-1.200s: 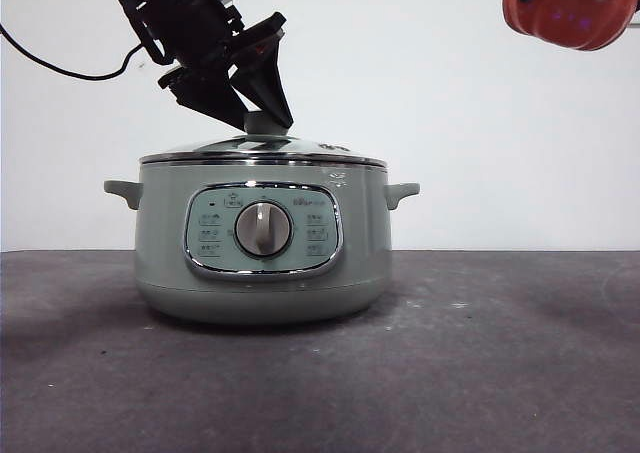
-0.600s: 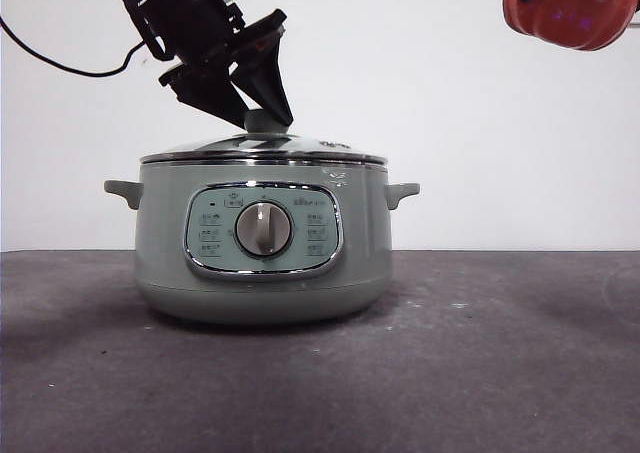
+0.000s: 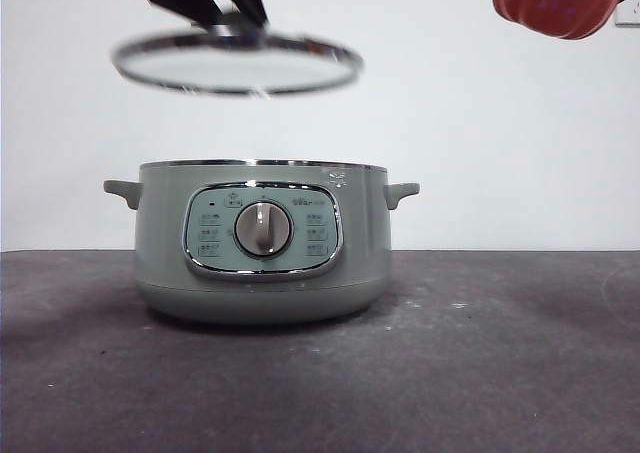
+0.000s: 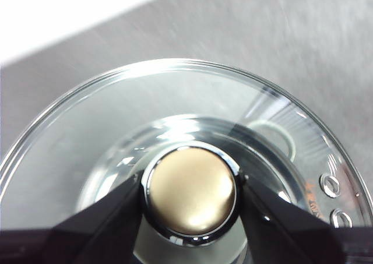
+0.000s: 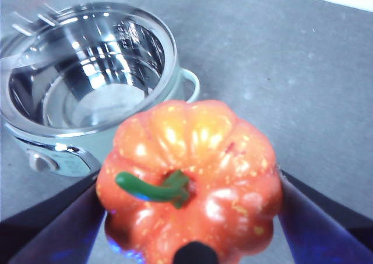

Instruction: Pick up the pumpkin,open the lid,put the pumpkin in the pot,close the lid

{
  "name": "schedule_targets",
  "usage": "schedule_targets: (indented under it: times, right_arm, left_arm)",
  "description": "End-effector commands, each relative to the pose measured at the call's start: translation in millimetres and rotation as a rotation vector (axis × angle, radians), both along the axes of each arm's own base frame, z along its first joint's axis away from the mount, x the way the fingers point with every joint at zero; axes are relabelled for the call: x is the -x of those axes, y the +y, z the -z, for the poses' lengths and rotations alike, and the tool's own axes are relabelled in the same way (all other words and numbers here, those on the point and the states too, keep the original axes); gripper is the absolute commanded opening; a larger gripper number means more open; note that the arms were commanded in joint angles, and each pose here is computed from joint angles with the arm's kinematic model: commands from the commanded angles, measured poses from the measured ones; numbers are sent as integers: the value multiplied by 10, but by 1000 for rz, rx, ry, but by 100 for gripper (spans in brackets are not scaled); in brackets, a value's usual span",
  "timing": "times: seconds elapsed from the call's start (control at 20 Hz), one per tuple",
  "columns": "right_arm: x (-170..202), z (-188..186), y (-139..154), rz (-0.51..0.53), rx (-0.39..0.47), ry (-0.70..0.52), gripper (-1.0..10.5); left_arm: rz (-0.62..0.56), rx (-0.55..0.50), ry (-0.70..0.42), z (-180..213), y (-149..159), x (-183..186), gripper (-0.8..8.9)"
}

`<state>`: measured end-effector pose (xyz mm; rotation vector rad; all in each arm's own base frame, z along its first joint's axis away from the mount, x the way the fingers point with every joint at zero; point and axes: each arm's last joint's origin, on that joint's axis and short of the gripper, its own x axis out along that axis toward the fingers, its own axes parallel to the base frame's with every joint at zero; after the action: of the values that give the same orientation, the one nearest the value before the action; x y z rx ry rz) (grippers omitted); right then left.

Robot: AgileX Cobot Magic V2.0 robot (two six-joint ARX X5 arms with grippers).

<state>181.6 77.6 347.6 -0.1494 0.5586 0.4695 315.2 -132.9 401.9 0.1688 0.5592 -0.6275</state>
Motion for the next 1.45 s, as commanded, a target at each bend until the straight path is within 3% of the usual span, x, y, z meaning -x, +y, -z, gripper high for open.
schedule_targets:
  times: [0.05, 0.4, 0.8, 1.1, 1.45]
  right_arm:
    - [-103, 28, 68, -46, -49, 7, -12]
    - [-629, 18, 529, -147, -49, 27, -12]
    - [-1471, 263, 1510, -304, 36, 78, -12]
    - [-1782, 850, 1978, -375, 109, 106, -12]
    - [-1859, 1239, 2111, -367, 217, 125, -12]
  left_arm:
    - [-17, 42, -112, -382, 199, 281, -8]
    - [-101, 19, -179, -793, 659, 1092, -8]
    - [-117, 30, -217, -957, 879, 1820, -8]
    - [-119, 32, -213, -965, 937, 2016, -8]
    - [-116, 26, -193, -947, 947, 2050, -8]
